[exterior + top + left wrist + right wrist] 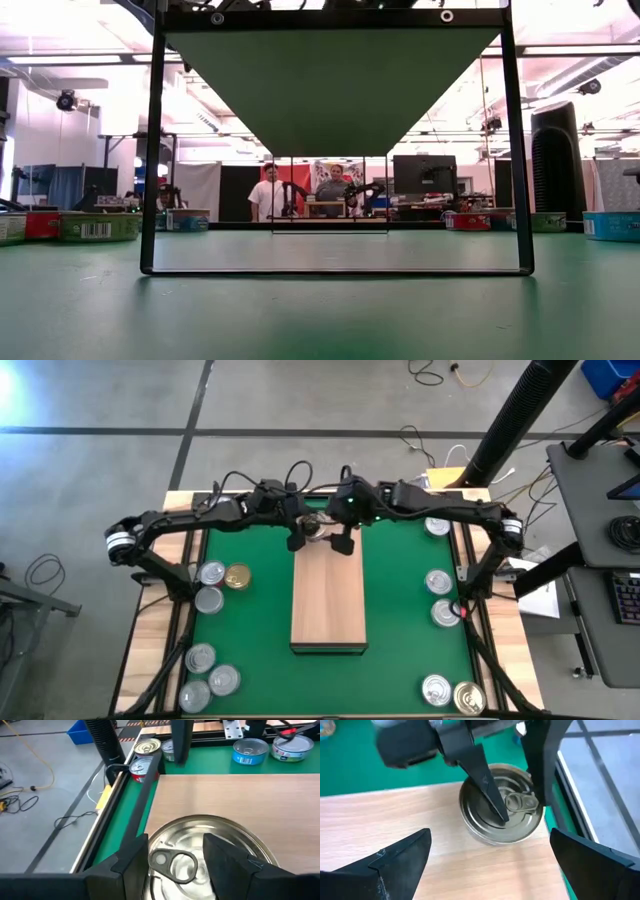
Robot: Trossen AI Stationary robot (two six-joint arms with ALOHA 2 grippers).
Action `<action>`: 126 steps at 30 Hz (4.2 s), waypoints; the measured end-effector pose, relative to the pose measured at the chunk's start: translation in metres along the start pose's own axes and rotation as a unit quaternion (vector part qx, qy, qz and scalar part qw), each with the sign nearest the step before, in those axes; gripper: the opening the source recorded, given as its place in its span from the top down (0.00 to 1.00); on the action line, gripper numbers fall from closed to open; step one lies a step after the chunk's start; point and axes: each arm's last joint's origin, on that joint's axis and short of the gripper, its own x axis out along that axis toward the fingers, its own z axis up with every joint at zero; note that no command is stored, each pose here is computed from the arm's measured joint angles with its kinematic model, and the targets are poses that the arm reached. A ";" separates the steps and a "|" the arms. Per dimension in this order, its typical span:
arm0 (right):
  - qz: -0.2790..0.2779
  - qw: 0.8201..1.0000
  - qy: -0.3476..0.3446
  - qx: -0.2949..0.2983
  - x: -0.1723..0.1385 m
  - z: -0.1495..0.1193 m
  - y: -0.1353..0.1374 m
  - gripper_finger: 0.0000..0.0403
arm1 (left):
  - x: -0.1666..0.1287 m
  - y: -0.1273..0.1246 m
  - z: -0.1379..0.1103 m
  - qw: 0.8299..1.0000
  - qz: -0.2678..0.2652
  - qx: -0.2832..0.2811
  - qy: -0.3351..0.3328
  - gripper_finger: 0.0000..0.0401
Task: Stack canned seafood by type on shelf
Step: Put the blue pink tuna can on the shelf, then stack the blue pink tuna can on top of the other blue pink tuna can on the shelf
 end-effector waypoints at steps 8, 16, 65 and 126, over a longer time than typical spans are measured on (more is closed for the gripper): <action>0.022 0.999 0.035 -0.006 -0.033 -0.009 0.010 0.01 | -0.023 -0.001 0.029 0.999 0.007 0.011 -0.041 0.56; -0.032 0.976 0.207 0.062 -0.062 -0.047 0.020 0.01 | -0.065 -0.040 0.047 0.992 -0.070 0.030 -0.096 0.56; -0.049 0.967 0.201 0.149 -0.062 -0.171 0.160 0.01 | -0.142 0.041 -0.060 0.875 0.222 -0.333 0.273 0.70; -0.130 0.975 0.146 0.104 -0.069 -0.148 0.044 0.01 | -0.001 0.174 -0.105 0.817 0.156 -0.330 0.446 1.00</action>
